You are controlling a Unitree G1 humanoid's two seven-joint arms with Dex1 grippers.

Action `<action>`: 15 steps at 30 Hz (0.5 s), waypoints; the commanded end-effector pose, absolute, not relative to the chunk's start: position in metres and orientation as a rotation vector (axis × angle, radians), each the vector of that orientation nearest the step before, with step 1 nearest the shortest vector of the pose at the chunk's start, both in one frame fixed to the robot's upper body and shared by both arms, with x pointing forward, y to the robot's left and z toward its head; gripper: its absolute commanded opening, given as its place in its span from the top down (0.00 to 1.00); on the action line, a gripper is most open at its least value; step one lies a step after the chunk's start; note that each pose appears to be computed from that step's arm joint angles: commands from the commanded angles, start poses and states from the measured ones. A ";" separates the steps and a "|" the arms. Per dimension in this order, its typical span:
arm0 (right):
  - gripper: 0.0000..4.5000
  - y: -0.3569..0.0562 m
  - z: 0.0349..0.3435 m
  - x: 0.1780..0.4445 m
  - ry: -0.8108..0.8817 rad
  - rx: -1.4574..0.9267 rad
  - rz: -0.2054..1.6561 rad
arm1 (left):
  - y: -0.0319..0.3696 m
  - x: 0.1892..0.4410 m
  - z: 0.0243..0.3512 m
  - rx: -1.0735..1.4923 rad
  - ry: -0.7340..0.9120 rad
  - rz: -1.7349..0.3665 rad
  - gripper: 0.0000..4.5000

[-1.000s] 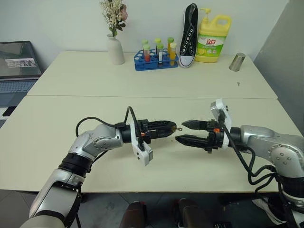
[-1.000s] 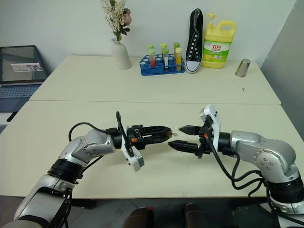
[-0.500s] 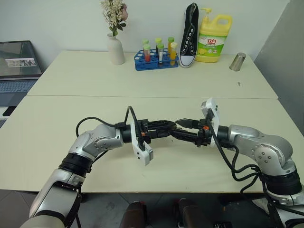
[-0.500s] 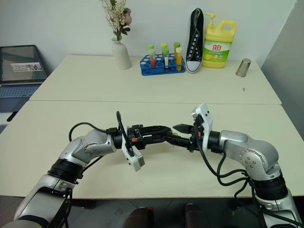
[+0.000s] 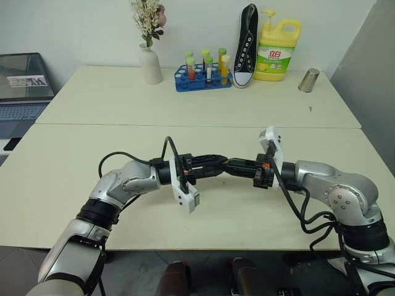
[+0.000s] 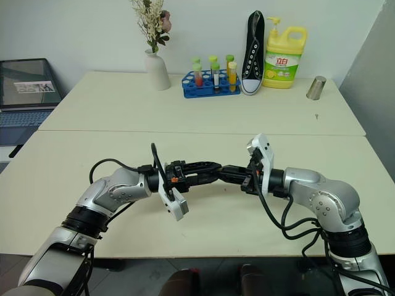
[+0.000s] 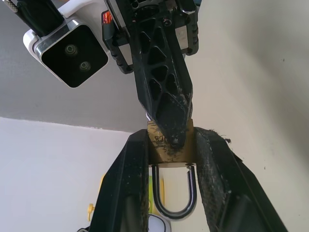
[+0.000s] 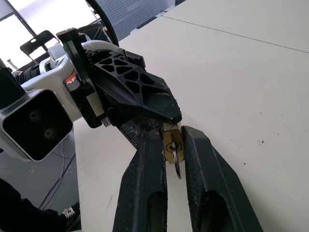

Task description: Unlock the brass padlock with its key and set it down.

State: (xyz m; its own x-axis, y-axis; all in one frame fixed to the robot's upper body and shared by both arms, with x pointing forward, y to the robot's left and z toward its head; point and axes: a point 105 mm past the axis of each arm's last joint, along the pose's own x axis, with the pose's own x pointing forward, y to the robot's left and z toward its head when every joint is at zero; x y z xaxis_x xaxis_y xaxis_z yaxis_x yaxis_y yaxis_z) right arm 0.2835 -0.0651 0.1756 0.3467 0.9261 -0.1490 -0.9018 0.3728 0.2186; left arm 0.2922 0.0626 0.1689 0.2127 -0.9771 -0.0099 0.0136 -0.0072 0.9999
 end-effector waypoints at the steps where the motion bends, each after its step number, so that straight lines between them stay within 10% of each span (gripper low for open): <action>1: 0.97 -0.063 0.189 0.282 0.210 0.094 1.213 | 0.063 0.285 0.176 1.243 -1.065 -1.075 0.79; 12: 0.97 -0.072 0.185 0.288 0.213 0.065 1.178 | 0.073 0.268 0.178 1.115 -1.038 -1.114 0.04; 15: 0.97 -0.075 0.184 0.290 0.211 0.055 1.168 | 0.074 0.267 0.188 1.065 -1.039 -1.077 0.00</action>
